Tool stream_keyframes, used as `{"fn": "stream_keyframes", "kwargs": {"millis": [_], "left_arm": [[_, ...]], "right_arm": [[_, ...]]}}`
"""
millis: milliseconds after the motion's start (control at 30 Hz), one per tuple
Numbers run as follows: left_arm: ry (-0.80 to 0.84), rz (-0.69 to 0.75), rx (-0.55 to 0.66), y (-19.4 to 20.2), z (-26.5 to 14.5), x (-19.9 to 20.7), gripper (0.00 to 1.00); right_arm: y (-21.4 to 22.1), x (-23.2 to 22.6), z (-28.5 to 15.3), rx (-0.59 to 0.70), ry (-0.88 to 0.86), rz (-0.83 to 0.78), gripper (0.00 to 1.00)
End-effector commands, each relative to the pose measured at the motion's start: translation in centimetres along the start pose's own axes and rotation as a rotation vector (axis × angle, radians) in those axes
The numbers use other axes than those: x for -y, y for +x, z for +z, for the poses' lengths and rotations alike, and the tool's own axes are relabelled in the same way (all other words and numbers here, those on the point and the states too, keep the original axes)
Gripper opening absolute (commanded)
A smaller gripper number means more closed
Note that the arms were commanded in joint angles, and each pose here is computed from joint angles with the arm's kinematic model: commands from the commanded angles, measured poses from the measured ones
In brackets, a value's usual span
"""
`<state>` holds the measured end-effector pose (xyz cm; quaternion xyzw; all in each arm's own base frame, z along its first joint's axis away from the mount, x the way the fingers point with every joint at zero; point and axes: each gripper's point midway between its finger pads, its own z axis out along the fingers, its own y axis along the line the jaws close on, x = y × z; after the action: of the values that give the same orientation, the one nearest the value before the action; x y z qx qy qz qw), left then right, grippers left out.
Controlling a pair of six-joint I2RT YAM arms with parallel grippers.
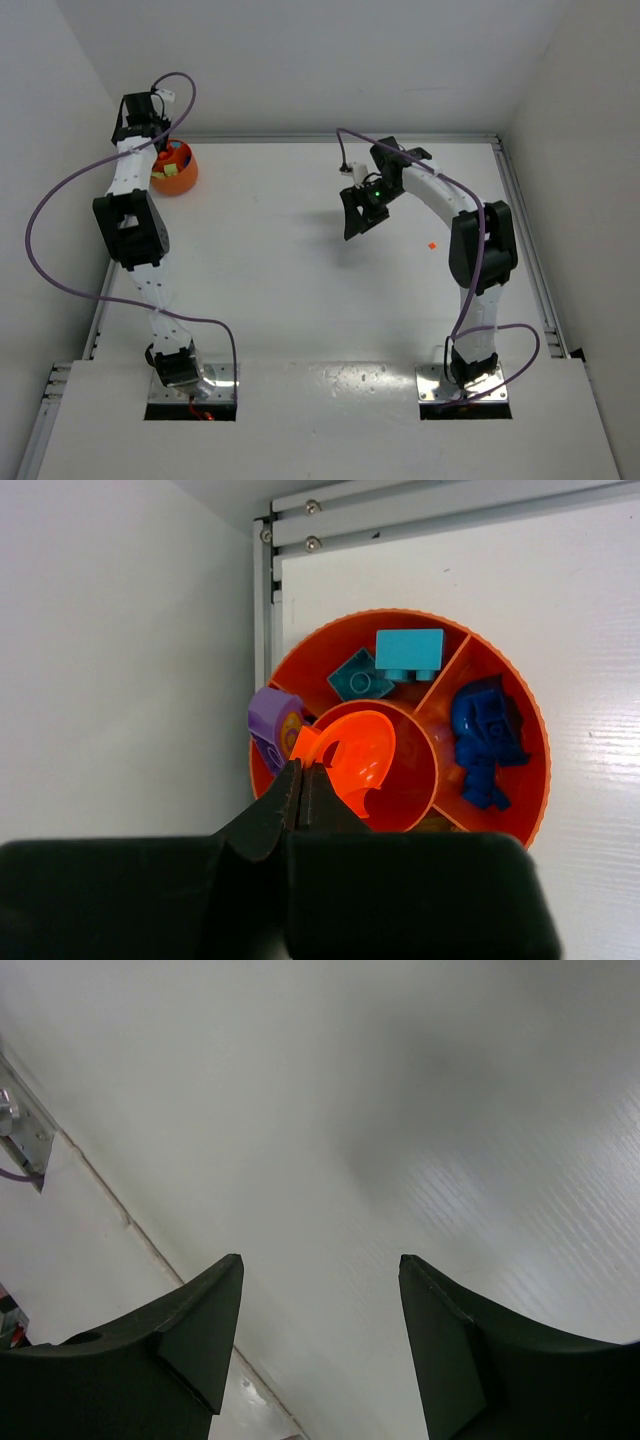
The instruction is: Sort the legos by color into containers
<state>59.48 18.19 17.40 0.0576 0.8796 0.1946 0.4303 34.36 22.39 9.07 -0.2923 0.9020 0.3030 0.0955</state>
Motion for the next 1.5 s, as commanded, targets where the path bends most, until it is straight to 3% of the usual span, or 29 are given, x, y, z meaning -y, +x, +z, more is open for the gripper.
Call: {"fn": "stream_keyframes", "kwargs": {"millis": [0, 67, 233, 267, 333, 467, 600, 700, 733, 867, 967, 1000, 1100, 1267, 1467], "left_arm": [[-0.027, 0.002, 0.014, -0.2, 0.0, -0.7, 0.0], [-0.023, 0.003, 0.004, 0.2, 0.1, -0.5, 0.02], [-0.023, 0.003, 0.004, 0.2, 0.1, -0.5, 0.45], [-0.023, -0.006, 0.004, 0.2, 0.1, -0.4, 0.49], [-0.023, -0.015, 0.004, 0.2, 0.1, -0.4, 0.55], [-0.003, -0.044, 0.046, -0.9, -0.3, -0.8, 0.57], [0.078, -0.13, 0.203, -5.6, -4.8, -2.5, 0.59], [0.203, -0.208, 0.333, -9.4, -8.7, -1.7, 0.83], [0.229, -0.236, 0.381, -11.1, -11.1, -1.8, 0.99], [0.366, -0.232, 0.46, -13.6, -16.2, 1.7, 1.0], [0.525, -0.156, 0.435, -12.5, -19.0, 7.5, 1.0], [0.526, -0.141, 0.465, -13.1, -21.6, 8.0, 1.0], [0.51, -0.161, 0.404, -11.7, -22.8, 12.1, 1.0], [0.513, -0.176, 0.414, -11.1, -26.5, 16.2, 1.0], [0.521, -0.241, 0.437, -10.6, -27.0, 16.9, 1.0]], "right_arm": [[-1.4, -0.3, -1.1, 0.041, 0.01, -0.038, 0.64], [-1.4, -0.3, -1.1, 0.041, 0.01, -0.038, 0.64], [-1.1, -0.4, -0.9, 0.028, -0.002, -0.028, 0.64], [-1.1, -0.4, -0.9, 0.028, -0.002, -0.028, 0.64], [-1.1, -0.4, -0.9, 0.028, -0.002, -0.028, 0.64], [-1.1, 0.0, -1.1, 0.033, 0.001, -0.021, 0.64], [-2.1, 0.7, -1.8, 0.088, 0.051, -0.027, 0.64], [-3.4, 2.8, -3.5, 0.158, 0.175, 0.005, 0.62], [-4.1, 4.2, -4.4, 0.208, 0.222, 0.034, 0.61], [-6.2, 9.7, -8.7, 0.29, 0.402, 0.089, 0.55], [-6.5, 14.8, -11.8, 0.308, 0.539, 0.155, 0.5], [-7.1, 16.5, -12.5, 0.318, 0.577, 0.156, 0.48], [-6.7, 20.5, -14.9, 0.319, 0.68, 0.212, 0.43], [-5.0, 24.8, -13.4, 0.321, 0.719, 0.392, 0.34], [-4.1, 26.4, -11.0, 0.362, 0.706, 0.551, 0.3]]}}
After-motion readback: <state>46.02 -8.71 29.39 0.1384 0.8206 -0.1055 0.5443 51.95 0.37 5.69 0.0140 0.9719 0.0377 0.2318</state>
